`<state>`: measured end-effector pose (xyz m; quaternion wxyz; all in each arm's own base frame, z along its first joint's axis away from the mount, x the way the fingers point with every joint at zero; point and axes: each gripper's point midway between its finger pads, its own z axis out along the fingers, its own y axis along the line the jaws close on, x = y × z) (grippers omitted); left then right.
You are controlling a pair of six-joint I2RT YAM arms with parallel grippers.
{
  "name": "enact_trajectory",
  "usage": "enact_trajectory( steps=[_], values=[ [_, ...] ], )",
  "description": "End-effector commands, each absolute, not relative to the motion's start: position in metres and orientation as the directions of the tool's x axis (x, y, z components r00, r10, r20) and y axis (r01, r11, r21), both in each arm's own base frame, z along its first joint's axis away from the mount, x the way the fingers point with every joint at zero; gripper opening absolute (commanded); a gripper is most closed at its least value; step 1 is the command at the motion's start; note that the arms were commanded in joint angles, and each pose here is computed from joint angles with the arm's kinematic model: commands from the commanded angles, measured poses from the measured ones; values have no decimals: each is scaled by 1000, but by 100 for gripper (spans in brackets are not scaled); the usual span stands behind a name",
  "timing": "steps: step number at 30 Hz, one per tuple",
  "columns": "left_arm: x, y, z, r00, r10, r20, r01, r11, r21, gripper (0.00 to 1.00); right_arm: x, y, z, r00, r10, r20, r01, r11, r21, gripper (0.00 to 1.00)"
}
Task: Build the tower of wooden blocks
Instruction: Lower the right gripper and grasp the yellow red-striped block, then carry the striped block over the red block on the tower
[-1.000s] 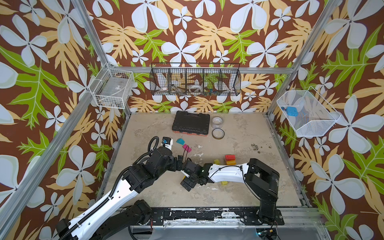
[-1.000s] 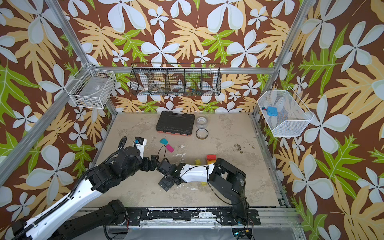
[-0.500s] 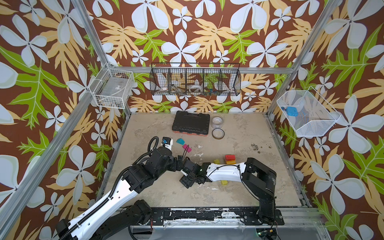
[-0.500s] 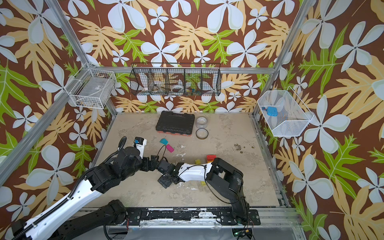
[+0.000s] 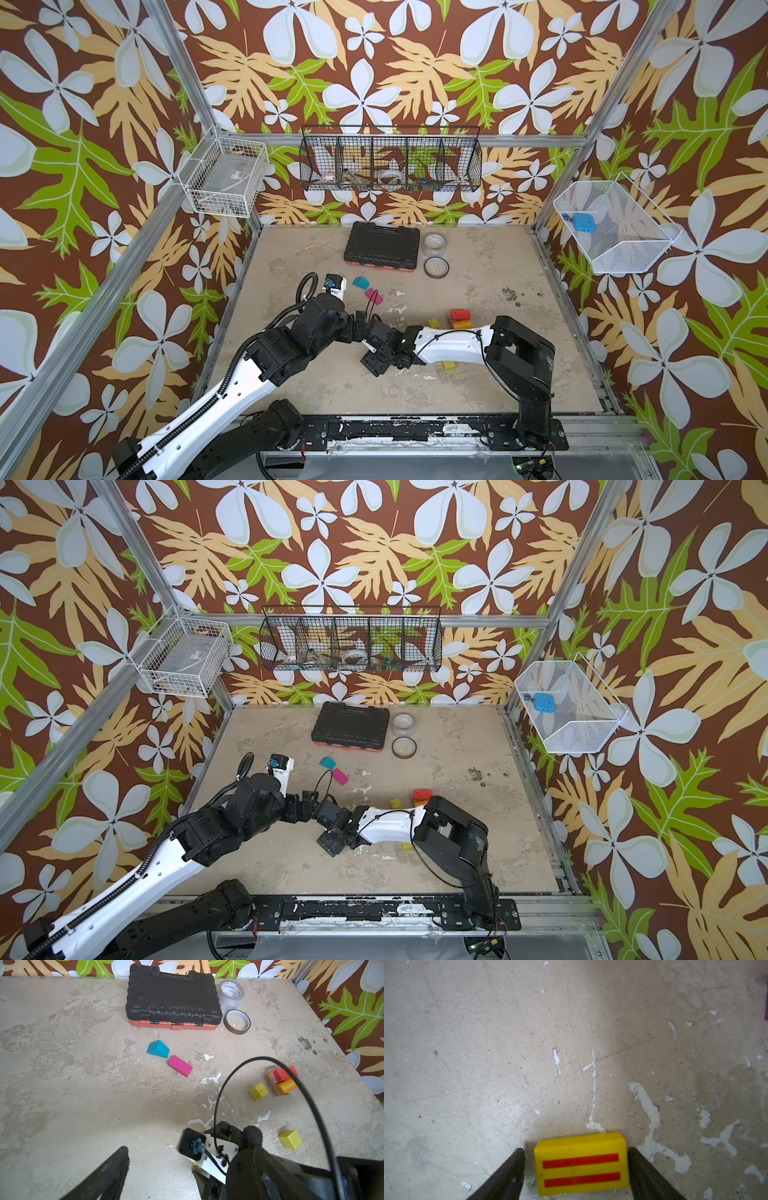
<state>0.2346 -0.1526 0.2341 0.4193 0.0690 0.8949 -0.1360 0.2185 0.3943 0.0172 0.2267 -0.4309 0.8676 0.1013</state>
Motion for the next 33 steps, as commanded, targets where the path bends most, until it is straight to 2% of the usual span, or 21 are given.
enact_trajectory(
  steps=[1,4,10,15,21,29,33],
  values=[
    [236,-154,236,-634,4,-773,239,952,-191,94,212,371,2,-548,-741,-388,-786,615,-65,74],
    [236,-153,237,-631,3,-776,241,952,-192,94,213,370,6,-543,-735,-405,-784,617,-69,70],
    [236,-153,235,-634,5,-773,236,954,-187,94,211,372,6,-547,-735,-401,-788,614,-51,51],
    [236,-153,237,-630,2,-776,239,952,-192,94,214,371,15,-544,-723,-426,-780,623,-61,46],
    [236,-154,234,-637,7,-771,237,953,-187,94,222,368,47,-581,-650,-490,-747,665,4,33],
    [237,-154,234,-638,9,-770,238,953,-186,94,243,329,119,-614,-503,-608,-643,766,15,30],
    [236,-154,234,-638,10,-770,240,953,-187,94,261,291,148,-626,-412,-662,-544,839,-8,28]
  ],
)
